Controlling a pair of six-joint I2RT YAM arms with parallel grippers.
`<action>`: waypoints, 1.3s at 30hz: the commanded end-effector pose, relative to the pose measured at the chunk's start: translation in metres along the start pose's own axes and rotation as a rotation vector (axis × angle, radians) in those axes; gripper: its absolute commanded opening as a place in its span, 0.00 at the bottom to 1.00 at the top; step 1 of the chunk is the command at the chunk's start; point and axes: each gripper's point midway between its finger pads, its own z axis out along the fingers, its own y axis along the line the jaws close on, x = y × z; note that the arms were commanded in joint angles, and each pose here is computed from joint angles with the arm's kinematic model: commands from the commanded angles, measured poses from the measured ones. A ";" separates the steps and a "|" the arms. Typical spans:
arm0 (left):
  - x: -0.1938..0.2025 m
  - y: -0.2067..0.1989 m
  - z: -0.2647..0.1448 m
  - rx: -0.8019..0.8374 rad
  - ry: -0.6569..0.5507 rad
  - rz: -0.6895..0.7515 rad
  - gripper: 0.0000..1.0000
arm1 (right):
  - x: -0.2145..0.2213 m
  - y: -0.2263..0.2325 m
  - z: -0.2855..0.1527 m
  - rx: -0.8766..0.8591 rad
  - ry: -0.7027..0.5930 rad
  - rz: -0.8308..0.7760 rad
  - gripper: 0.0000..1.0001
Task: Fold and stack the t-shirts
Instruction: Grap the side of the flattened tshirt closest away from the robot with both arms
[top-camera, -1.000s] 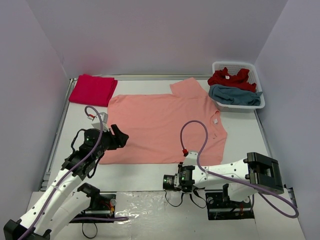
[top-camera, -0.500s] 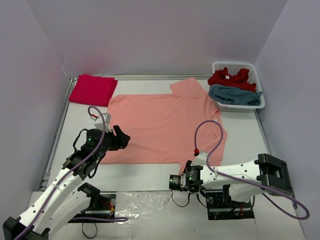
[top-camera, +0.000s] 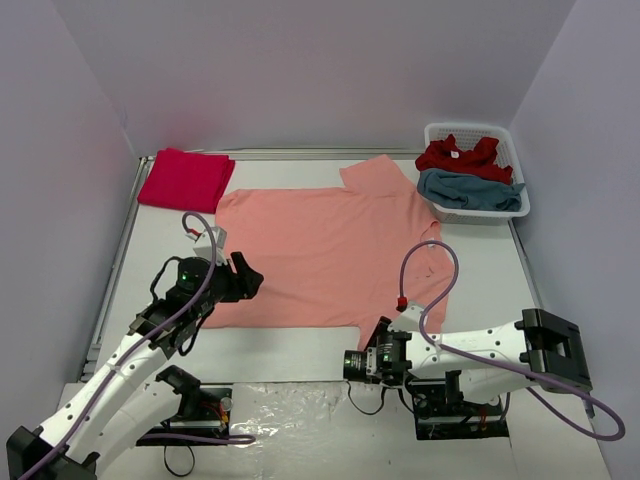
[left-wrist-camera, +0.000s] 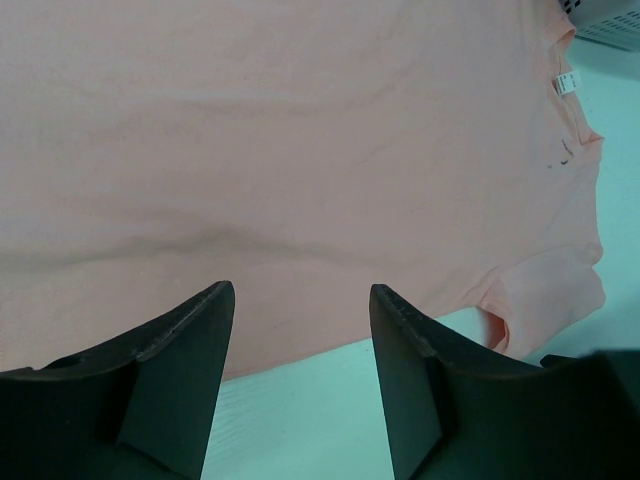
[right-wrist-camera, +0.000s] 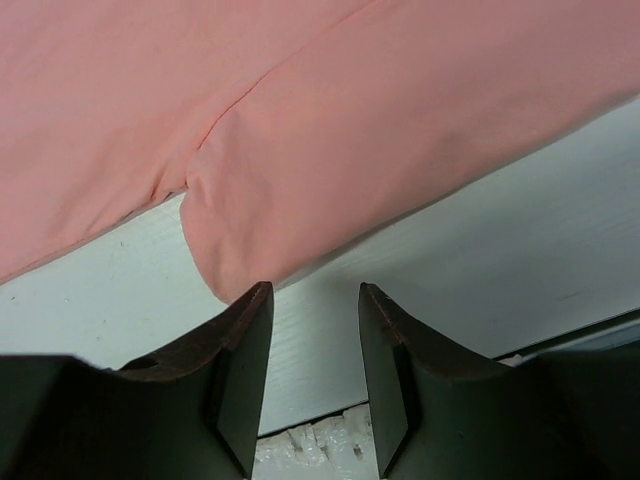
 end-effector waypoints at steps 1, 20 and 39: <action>-0.002 -0.002 0.002 0.009 -0.008 0.018 0.55 | -0.022 -0.014 0.007 0.021 -0.105 0.006 0.36; 0.002 -0.004 0.004 0.013 0.010 0.030 0.55 | -0.033 -0.024 0.034 0.101 -0.132 -0.026 0.38; 0.007 -0.004 0.005 0.010 0.024 0.036 0.55 | -0.019 -0.008 0.043 0.150 -0.107 -0.111 0.00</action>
